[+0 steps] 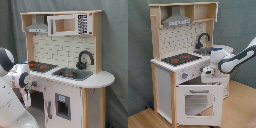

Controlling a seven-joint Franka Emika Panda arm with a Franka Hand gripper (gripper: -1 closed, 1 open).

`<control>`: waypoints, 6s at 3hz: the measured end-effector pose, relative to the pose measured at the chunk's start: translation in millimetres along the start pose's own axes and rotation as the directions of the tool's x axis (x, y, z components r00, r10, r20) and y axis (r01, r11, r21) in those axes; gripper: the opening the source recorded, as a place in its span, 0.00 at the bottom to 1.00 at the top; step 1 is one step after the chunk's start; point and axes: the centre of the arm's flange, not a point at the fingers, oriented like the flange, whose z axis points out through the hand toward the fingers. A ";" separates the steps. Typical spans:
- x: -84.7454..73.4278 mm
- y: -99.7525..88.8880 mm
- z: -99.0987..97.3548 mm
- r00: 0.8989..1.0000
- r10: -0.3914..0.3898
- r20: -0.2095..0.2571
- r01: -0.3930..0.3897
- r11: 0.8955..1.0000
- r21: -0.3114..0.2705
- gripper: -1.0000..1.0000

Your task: Play with the kitchen

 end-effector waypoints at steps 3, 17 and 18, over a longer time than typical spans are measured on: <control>17.9 14.1 20.6 1.000 0.017 0.026 -0.017 1.000 -0.012 0.00; 105.5 -52.7 -47.8 0.916 0.380 0.128 -0.315 0.881 -0.354 1.00; 106.6 -60.3 -61.0 0.908 0.387 0.159 -0.296 0.864 -0.407 1.00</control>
